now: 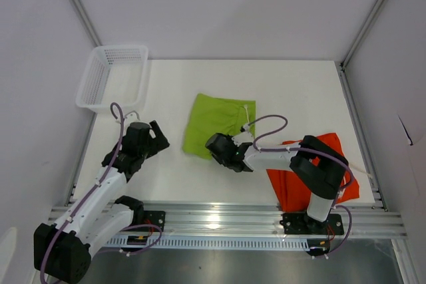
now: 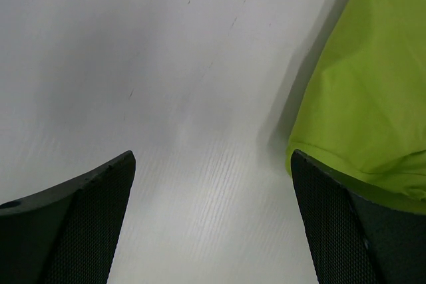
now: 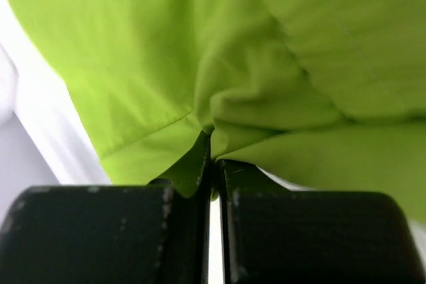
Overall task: Fold and stack the shorts
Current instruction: Neatly place the folded shorts to the corner
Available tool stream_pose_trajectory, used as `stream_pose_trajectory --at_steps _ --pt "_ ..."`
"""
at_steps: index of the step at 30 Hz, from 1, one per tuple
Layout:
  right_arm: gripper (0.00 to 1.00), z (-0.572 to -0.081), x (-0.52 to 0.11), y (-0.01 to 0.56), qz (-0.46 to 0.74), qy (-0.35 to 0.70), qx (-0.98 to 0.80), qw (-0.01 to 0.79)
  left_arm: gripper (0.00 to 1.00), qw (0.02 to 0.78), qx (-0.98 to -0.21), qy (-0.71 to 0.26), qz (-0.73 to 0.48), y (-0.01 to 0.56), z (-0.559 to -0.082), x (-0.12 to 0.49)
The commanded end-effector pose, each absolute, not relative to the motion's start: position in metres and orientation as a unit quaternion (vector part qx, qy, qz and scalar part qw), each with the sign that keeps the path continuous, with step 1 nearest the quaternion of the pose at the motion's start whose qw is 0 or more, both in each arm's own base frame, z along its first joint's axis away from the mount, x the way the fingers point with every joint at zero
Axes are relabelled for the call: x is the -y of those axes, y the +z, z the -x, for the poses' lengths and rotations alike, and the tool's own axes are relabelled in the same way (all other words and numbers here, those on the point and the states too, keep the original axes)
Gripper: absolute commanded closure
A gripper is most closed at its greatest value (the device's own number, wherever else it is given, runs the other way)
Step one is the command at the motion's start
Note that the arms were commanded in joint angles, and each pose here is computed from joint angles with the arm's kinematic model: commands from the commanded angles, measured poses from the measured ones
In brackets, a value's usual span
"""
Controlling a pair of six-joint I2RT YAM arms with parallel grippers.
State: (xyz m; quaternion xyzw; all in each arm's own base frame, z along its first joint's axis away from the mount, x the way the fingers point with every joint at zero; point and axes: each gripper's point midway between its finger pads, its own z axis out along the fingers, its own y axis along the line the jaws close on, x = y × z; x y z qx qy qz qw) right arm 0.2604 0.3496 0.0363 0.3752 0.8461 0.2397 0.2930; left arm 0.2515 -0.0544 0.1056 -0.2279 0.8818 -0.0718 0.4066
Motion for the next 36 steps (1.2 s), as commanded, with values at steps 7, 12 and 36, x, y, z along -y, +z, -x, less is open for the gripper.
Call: stream_pose_trajectory --at_steps 7,12,36 --pt "1.00 -0.190 -0.408 0.046 0.025 0.270 -0.925 0.266 0.01 0.457 -0.855 -0.065 0.238 0.120 -0.263 0.044" --pt "1.00 -0.148 -0.328 0.000 0.085 0.174 -0.958 0.213 0.01 0.461 -0.852 -0.074 0.236 0.124 -0.263 0.046" --pt "0.17 -0.287 -0.255 0.056 0.100 0.293 -0.925 0.220 0.01 0.395 -0.885 -0.214 0.123 0.087 -0.250 0.108"
